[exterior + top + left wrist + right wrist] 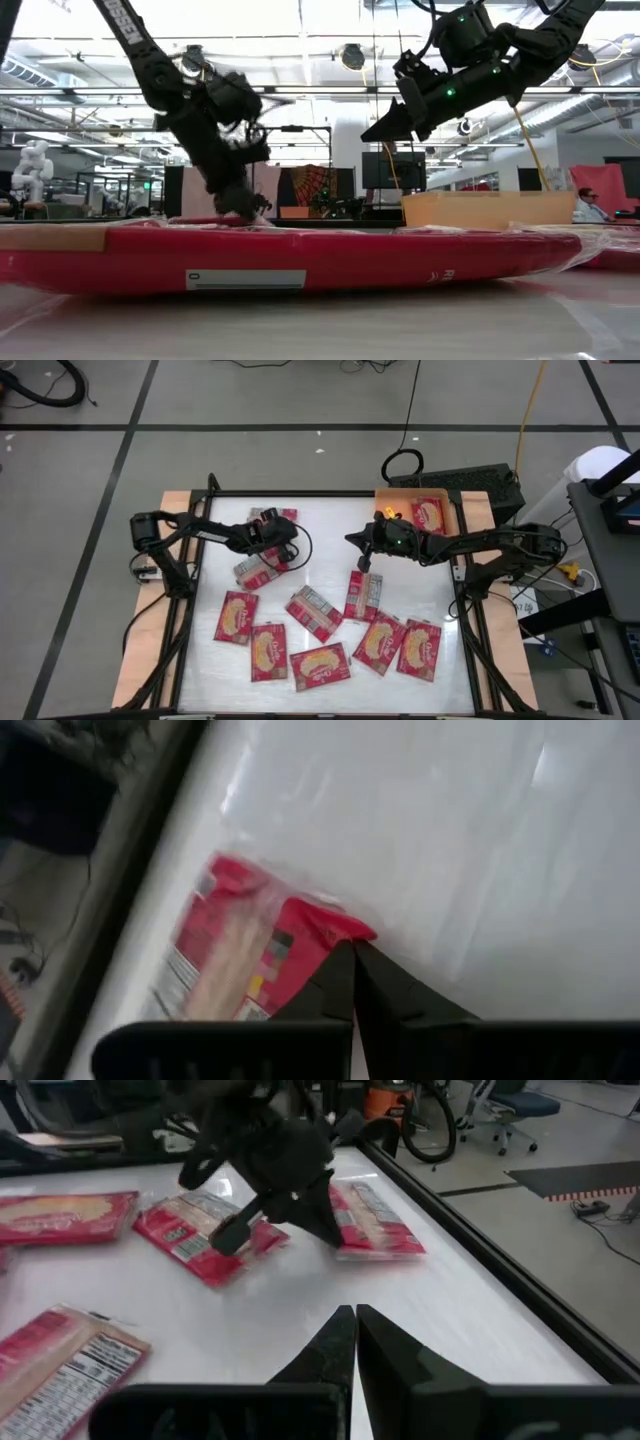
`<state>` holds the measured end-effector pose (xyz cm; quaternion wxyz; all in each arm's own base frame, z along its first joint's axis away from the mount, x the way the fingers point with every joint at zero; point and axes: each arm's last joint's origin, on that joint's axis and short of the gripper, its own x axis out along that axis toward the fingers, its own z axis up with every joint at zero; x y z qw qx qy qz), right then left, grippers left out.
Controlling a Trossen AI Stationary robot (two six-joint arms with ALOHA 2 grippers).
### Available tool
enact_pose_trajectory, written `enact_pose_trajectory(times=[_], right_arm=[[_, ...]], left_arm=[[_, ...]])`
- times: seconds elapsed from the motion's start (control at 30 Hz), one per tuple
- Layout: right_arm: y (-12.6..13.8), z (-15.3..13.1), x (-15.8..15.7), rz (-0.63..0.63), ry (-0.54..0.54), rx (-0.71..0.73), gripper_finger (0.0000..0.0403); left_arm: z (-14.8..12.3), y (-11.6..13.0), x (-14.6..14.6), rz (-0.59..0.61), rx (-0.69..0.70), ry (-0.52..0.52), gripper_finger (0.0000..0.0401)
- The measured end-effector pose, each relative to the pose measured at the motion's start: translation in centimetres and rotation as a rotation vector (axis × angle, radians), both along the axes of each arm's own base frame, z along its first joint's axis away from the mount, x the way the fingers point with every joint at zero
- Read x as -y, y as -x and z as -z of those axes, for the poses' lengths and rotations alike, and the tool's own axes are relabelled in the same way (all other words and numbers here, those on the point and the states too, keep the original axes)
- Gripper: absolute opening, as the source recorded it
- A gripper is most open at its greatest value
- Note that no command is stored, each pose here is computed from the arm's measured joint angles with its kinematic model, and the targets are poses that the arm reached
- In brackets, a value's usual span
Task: Sort popcorn bags into baskets
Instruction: Put the red popcorn bag into the orange bin
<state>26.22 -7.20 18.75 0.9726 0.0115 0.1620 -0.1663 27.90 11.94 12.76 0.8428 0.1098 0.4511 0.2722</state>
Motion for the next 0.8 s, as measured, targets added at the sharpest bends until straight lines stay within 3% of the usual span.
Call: enact_pose_trajectory(times=[0.17, 0.37, 0.5, 0.8], right_arm=[[-0.3, -0.4, -0.8, -0.021, -0.006, 0.045, 0.0008], [-0.6, -0.5, -2.1, 0.028, 0.016, 0.058, 0.0022], [-0.9, -0.3, -2.3, 0.030, 0.030, 0.061, 0.0047], [-2.9, 2.4, -1.3, 0.008, 0.029, 0.157, 0.0112]], left_arm=[[-3.6, 0.1, 1.0, 0.032, 0.138, -0.018, 0.0002], [-8.4, 1.2, 1.8, 0.176, 0.420, 0.159, 0.0002], [-11.0, 2.2, 2.5, 0.273, 0.531, 0.188, 0.0001], [-13.9, 3.1, 3.3, 0.426, 0.704, 0.218, 0.0001]])
